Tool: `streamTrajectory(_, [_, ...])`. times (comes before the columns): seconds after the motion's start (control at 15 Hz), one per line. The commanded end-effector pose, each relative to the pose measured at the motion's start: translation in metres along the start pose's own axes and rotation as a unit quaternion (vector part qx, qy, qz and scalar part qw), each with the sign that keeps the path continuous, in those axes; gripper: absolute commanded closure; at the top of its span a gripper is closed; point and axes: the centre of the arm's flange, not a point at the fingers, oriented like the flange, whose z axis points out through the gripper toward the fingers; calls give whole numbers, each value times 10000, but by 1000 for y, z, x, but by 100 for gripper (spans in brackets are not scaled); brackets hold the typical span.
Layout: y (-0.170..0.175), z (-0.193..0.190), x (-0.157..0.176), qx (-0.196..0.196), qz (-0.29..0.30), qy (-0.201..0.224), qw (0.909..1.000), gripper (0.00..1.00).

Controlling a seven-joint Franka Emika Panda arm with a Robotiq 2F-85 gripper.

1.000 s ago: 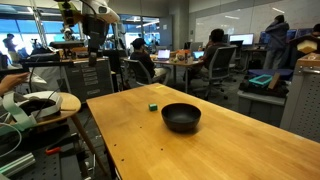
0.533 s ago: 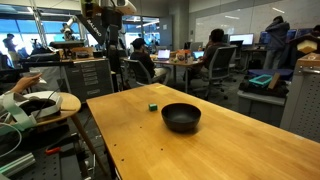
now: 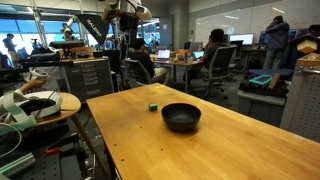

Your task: Pick up the green block from the table and put it in the black bowl.

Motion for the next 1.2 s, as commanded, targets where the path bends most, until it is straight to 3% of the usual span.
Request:
streamTrajectory(0.0, [-1,1,7,-8,-208,-69,9998,0])
streamTrajectory(0.2, [-1,1,20,-11,-473,-182,9987,0])
streamTrajectory(0.87, [-3,-1,21,-17,-541,-193,9983,0])
streamTrajectory(1.13, [-7,23,42,45,-357,405,9985,0])
